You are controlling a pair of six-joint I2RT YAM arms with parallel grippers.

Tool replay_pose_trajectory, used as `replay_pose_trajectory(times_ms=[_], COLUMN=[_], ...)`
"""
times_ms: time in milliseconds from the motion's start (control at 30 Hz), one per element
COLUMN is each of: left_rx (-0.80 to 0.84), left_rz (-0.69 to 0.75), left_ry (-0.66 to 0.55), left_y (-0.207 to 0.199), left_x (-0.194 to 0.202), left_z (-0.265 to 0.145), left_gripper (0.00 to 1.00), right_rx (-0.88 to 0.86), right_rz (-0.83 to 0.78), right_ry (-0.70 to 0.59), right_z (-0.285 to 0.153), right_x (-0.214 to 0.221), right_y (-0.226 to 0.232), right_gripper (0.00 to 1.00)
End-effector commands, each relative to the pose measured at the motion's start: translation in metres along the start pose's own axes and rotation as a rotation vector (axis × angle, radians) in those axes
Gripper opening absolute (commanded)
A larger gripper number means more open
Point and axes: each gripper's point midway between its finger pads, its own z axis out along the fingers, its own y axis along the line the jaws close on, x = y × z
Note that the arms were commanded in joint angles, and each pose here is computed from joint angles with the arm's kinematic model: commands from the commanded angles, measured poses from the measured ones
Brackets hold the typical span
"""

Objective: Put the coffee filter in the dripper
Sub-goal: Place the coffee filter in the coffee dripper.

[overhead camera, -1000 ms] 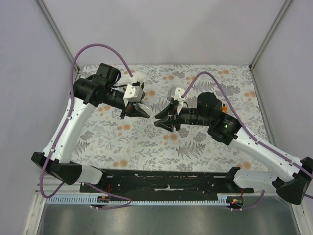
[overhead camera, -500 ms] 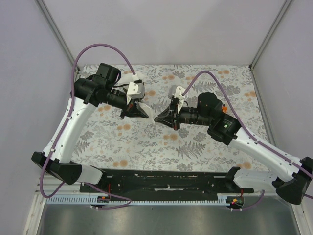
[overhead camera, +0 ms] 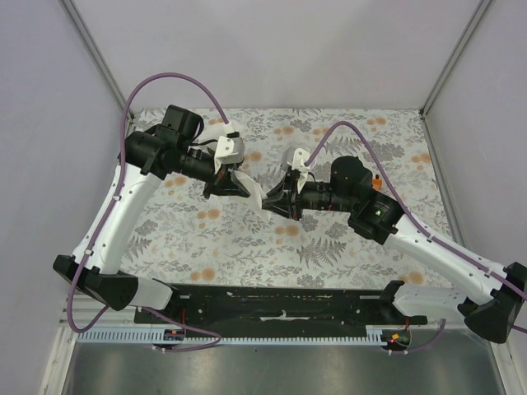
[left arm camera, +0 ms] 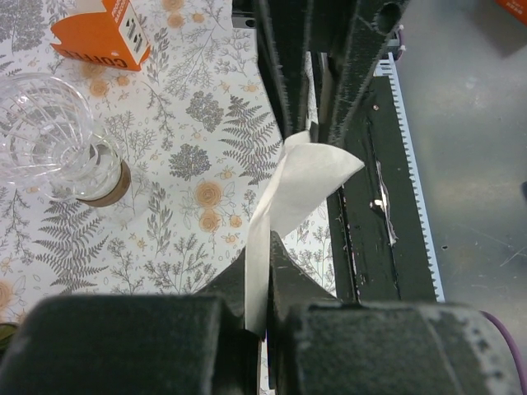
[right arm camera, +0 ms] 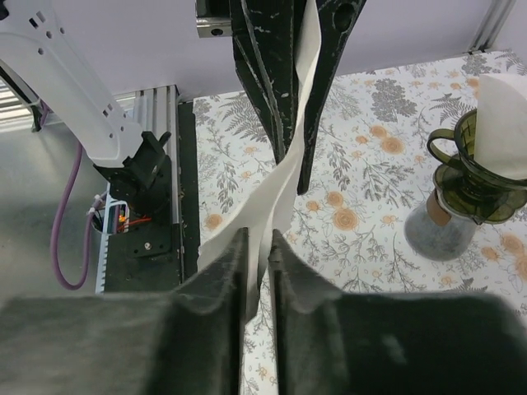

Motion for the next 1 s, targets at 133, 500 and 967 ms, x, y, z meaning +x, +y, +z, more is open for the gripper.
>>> replay_pose_trajectory(times_ms=[133, 500, 967], left_rx=[-0.062, -0.458, -0.68], left_rz=[-0.038, -0.163, -0.34], left_ry=[0.002, 0.048, -0.086], left_y=[0.012, 0.08, 0.13], left_x=[-0.006, -0.016, -0.059], left_z=[-0.001, -0.031, -0.017], left_gripper=[0.02, 0.84, 0.71], right_rx=[0.058, 0.343, 0.637], right_rz=[0.001, 0.173, 0.382], right_ry=[-0.03, -0.058, -0.148], right_z=[0.002, -0.028, -0.033], right_x=[-0.006, -0.008, -0.034], right_y=[-0.009, -0.065, -0.125], right_gripper=[0.0, 0.0, 0.0])
